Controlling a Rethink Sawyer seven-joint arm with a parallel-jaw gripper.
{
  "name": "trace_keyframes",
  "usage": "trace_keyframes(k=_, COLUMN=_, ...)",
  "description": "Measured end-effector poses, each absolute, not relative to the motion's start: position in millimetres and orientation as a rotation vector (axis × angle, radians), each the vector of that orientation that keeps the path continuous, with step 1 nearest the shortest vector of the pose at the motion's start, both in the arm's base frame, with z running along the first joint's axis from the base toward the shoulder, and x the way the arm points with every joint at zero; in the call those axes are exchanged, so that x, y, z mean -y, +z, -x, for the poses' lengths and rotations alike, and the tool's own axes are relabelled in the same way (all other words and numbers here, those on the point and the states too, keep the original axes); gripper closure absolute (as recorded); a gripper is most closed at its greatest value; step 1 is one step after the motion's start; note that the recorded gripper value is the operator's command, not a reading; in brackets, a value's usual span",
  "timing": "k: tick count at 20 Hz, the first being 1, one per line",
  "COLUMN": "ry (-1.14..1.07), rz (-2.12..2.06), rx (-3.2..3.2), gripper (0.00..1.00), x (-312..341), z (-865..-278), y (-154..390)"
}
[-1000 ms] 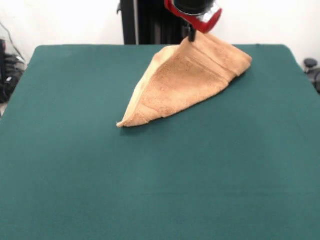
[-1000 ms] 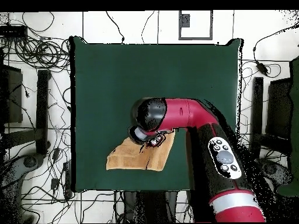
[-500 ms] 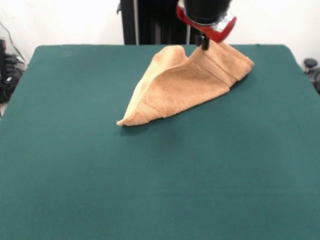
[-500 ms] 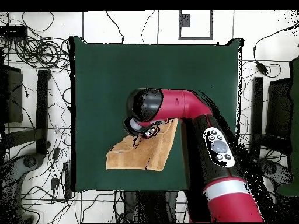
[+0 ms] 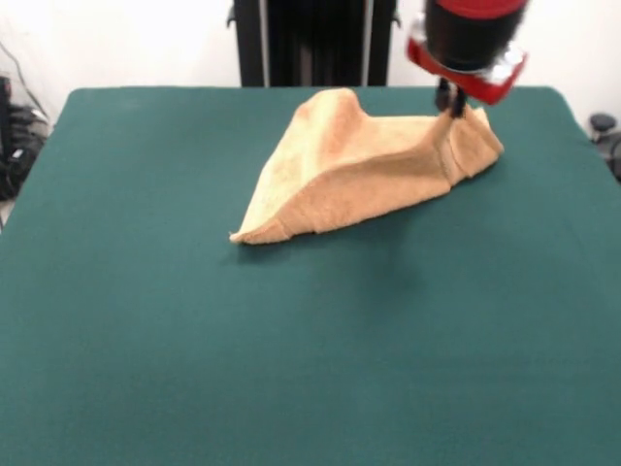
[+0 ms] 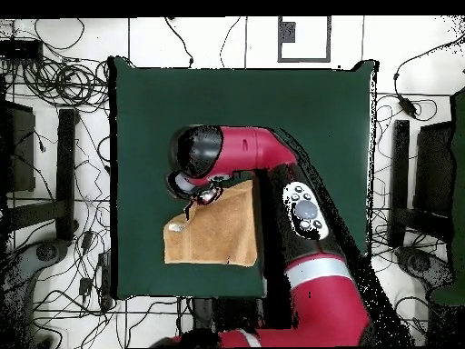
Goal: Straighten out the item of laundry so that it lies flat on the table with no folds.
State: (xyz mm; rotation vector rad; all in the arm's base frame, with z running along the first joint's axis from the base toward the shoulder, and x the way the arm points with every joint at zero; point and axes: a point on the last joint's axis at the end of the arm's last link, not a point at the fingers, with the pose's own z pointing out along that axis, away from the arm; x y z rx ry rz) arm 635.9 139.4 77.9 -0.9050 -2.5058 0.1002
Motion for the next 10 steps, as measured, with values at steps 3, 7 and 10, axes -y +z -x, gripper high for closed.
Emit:
trace_keyframes(k=3, ry=0.087, rz=0.880, rx=2.524, gripper=1.00, x=-165, z=-642, y=74)
trace_keyframes(k=7, ry=0.078, rz=0.860, rx=2.542, gripper=1.00, x=-191, z=-649, y=70)
trace_keyframes(k=10, ry=0.086, rz=0.849, rx=2.558, gripper=1.00, x=-207, z=-653, y=63)
